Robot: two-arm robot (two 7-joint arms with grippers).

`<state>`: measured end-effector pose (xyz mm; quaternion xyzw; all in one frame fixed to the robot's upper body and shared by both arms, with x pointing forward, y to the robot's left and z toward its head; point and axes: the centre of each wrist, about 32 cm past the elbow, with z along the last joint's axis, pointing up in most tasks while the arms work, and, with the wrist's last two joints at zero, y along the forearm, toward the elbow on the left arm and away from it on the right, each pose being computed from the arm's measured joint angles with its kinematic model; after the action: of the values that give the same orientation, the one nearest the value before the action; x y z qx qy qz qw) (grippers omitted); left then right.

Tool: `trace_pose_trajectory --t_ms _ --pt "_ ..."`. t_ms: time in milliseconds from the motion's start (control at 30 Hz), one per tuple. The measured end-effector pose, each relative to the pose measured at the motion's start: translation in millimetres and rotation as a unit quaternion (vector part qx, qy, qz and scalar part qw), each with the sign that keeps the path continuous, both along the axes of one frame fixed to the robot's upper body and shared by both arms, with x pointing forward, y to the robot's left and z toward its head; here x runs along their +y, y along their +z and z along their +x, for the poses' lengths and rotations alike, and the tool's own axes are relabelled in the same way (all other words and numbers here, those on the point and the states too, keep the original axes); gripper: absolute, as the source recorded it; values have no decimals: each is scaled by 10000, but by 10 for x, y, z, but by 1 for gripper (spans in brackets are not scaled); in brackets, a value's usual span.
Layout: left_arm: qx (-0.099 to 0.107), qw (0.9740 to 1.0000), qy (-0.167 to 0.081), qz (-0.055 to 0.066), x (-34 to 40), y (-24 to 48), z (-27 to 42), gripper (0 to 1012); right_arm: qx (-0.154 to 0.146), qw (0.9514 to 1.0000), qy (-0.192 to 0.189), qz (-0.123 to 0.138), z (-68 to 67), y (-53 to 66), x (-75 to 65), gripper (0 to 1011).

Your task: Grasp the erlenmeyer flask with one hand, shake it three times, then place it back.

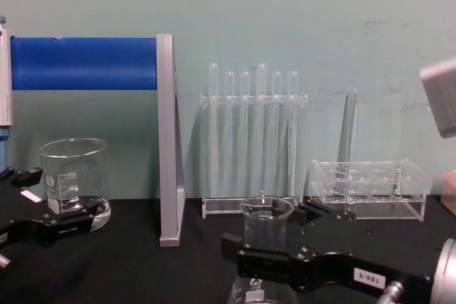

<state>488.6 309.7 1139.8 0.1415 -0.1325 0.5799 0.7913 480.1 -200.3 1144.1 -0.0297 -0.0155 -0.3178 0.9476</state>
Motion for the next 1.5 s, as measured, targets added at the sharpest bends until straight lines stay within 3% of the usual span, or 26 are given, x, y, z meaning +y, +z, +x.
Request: trace_pose_trajectory --t_ms 367,500,833,1100,1333,1500 --pt "1 10000 0 0 0 0 0 1001 1 10000 1 0 0 0 0 1002" --pt "0 10000 0 0 0 0 0 1001 20 10000 76 -25 4 1 -66 1002" --pt "0 10000 0 0 0 0 0 1001 119 9995 233 -159 -64 29 -293 1003" --pt "0 10000 0 0 0 0 0 1001 201 9989 341 -236 -191 73 -559 1003" --pt "0 10000 0 0 0 0 0 1001 151 9993 165 -299 -272 114 -761 1002" --pt "0 10000 0 0 0 0 0 1001 -16 9987 -398 -313 -254 140 -849 1003"
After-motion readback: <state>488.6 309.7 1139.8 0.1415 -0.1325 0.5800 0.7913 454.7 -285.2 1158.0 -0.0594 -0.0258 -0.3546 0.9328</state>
